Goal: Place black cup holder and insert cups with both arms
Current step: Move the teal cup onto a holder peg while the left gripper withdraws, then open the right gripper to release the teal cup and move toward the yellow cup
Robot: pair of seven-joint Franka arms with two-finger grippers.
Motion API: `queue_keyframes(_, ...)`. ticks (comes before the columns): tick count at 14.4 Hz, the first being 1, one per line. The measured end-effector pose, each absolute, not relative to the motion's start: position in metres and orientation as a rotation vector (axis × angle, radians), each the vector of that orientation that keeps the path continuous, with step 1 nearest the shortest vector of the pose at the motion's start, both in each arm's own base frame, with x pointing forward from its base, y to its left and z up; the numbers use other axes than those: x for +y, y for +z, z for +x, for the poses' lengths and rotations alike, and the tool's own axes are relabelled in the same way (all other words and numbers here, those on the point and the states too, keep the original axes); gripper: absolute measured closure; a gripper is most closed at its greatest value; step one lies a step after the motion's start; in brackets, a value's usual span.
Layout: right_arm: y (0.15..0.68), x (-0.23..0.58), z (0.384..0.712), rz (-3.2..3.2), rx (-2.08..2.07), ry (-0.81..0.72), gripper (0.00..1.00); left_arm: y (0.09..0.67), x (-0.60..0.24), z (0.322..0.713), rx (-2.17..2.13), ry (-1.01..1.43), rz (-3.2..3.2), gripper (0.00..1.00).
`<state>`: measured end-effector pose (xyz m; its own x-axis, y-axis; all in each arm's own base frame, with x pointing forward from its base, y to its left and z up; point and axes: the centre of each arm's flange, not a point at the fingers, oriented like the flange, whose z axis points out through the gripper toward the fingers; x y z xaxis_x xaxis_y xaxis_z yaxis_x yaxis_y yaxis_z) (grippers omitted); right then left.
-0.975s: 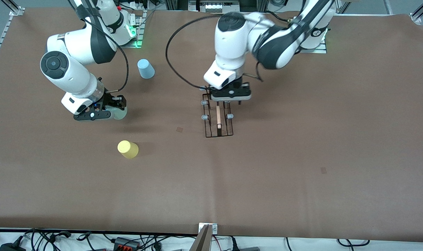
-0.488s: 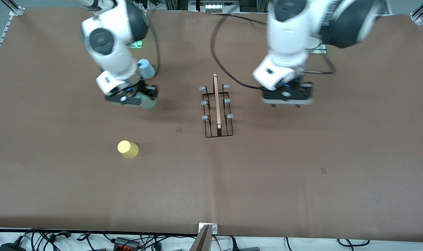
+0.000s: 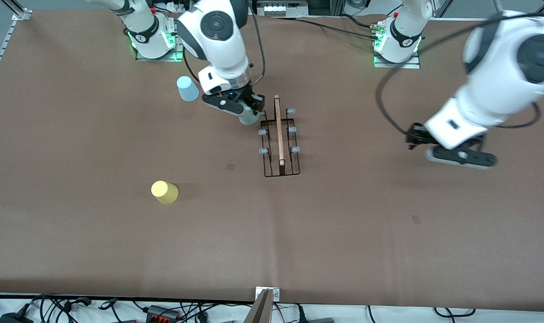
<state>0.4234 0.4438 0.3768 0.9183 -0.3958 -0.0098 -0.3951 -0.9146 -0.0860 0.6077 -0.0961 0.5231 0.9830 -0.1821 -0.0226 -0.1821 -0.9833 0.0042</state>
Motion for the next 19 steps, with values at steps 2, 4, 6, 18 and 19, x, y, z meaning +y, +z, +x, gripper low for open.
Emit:
queue_keyframes(2, 0.367, 0.448, 0.428, -2.985, 0.623, -0.011, 0.32, 0.521, -0.072, 0.609, -0.296, -0.070, 3.113, 0.15)
queue_keyframes(4, 0.361, 0.451, 0.428, -2.987, 0.619, -0.004, 0.32, 0.517, -0.067, 0.603, -0.289, -0.158, 3.113, 0.11)
queue_keyframes(6, 0.360, 0.457, 0.423, -2.988, 0.600, 0.003, 0.32, 0.514, -0.058, 0.593, -0.274, -0.306, 3.111, 0.00)
queue_keyframes(18, 0.338, 0.472, 0.413, -2.994, 0.561, 0.032, 0.11, 0.581, 0.006, 0.581, -0.043, -0.223, 3.145, 0.00)
queue_keyframes(19, 0.340, 0.470, 0.418, -2.986, 0.566, 0.017, 0.01, 0.589, 0.002, 0.575, -0.048, -0.132, 3.154, 0.00)
